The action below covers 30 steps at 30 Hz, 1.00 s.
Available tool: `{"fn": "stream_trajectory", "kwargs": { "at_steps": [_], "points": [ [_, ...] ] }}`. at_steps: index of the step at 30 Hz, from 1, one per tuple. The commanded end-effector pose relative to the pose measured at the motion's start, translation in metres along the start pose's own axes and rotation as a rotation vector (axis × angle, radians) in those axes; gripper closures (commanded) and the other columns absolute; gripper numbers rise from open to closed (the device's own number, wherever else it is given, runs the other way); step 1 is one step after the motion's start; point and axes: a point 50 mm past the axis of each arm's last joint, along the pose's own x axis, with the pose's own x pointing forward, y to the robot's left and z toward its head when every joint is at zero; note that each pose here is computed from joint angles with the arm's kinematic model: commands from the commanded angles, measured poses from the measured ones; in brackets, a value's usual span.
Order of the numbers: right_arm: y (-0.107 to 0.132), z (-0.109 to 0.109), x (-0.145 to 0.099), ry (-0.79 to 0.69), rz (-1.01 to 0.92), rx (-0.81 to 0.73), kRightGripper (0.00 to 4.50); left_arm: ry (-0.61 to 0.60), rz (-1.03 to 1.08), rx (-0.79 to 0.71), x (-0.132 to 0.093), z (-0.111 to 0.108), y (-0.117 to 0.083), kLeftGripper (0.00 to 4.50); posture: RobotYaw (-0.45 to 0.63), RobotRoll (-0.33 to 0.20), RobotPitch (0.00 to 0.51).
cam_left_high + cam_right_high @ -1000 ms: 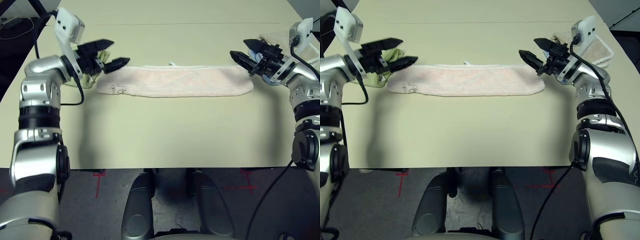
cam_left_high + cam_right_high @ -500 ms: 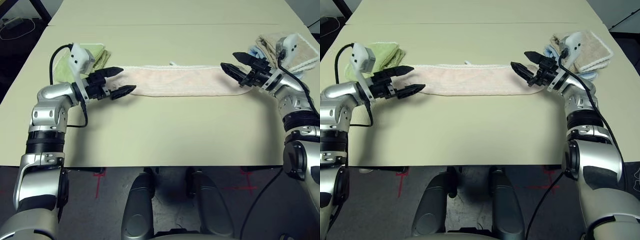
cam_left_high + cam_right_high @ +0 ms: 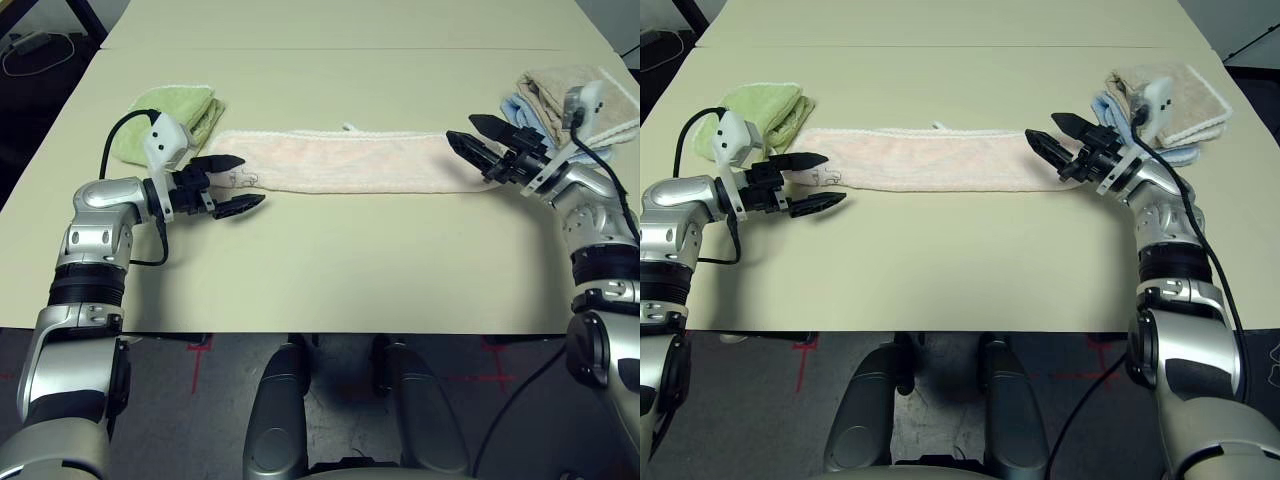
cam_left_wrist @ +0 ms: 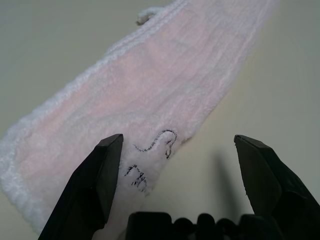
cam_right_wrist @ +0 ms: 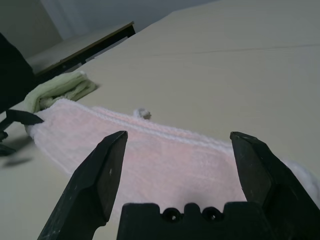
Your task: Fold the towel and set it aside.
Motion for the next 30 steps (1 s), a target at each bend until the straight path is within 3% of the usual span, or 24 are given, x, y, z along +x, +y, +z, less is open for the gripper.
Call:
{"fn": "stream_trajectory", "kwargs": {
  "at_steps": [1, 12, 21, 30],
  "points": [
    [0.003, 0.001, -0.012, -0.028, -0.057, 0.113, 0.03, 0.025, -0.019, 0.019, -0.001, 0.0, 0.0, 0.0, -0.01, 0.0, 0.263],
    [0.003, -0.002, -0.043, -0.023, -0.142, 0.424, 0.03, 0.019, -0.032, 0.014, 0.002, 0.003, 0.001, 0.0, -0.01, 0.0, 0.269],
    [-0.004, -0.005, -0.073, 0.038, -0.156, 0.513, 0.03, 0.005, -0.07, 0.004, 0.008, 0.006, -0.005, 0.0, -0.01, 0.0, 0.271],
    [-0.006, -0.01, -0.082, 0.106, -0.188, 0.548, 0.03, -0.01, -0.081, -0.015, 0.012, 0.006, -0.012, 0.0, -0.01, 0.0, 0.27]
  ]
}}
